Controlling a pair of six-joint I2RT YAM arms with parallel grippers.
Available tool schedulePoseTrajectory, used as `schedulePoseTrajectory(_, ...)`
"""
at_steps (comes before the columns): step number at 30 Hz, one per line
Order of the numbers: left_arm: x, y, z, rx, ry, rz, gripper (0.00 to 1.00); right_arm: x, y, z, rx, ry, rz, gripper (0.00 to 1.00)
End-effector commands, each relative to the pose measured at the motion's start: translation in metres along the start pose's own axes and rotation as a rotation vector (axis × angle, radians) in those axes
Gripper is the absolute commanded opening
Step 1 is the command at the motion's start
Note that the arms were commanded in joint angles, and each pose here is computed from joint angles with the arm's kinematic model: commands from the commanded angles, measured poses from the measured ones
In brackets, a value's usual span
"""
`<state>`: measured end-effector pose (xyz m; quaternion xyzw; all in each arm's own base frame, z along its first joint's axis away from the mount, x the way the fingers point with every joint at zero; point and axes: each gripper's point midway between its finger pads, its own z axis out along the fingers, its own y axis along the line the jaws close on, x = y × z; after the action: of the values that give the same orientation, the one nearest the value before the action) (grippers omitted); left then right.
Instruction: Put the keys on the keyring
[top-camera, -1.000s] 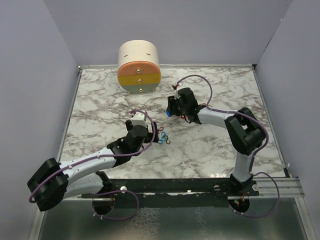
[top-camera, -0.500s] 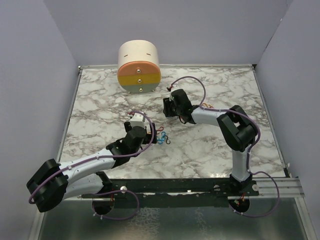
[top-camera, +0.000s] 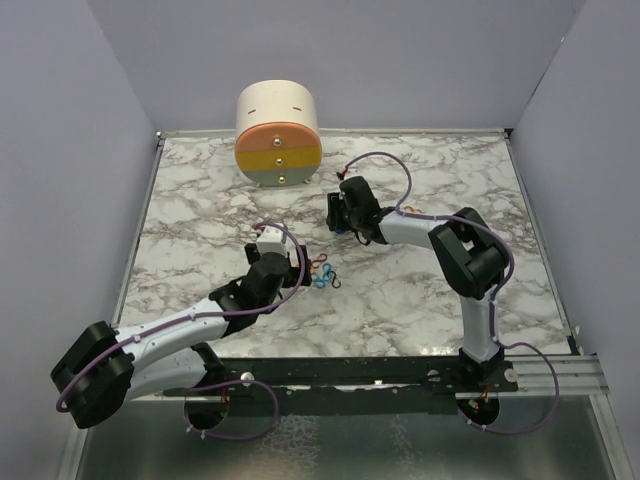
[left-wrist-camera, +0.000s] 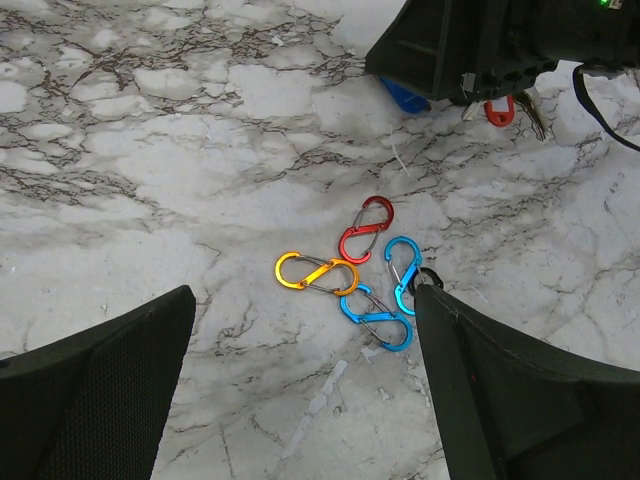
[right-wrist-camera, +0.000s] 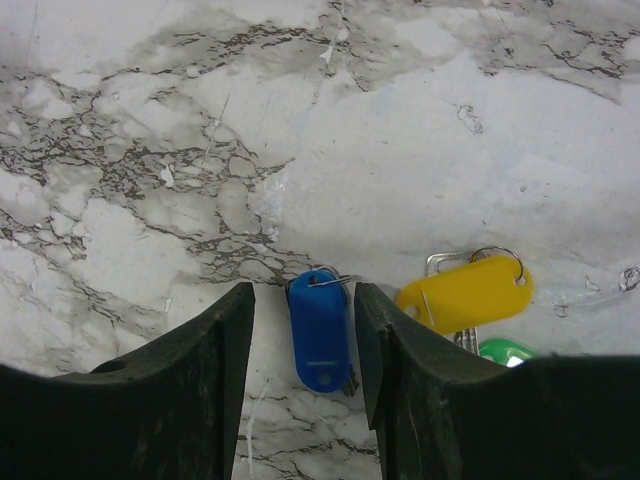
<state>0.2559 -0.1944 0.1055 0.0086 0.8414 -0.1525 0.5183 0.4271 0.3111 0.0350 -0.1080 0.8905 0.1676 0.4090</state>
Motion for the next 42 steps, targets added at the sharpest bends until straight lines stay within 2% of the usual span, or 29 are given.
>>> schedulePoseTrajectory(1,-0.004,0.003,-0.001,0.002,-0.024,-0.019,0.93,0.000,0.000,0.006,0.031,-0.001,0.028,0.45)
schedulePoseTrajectory(7,-0.004,0.002,-0.001,0.009,-0.023,-0.020,0.93,0.002,-0.002,0.009,0.049,0.016,0.038,0.42)
schedulePoseTrajectory(42,-0.004,0.002,0.002,0.010,-0.018,-0.024,0.93,-0.008,-0.006,0.009,0.086,0.002,0.026,0.01)
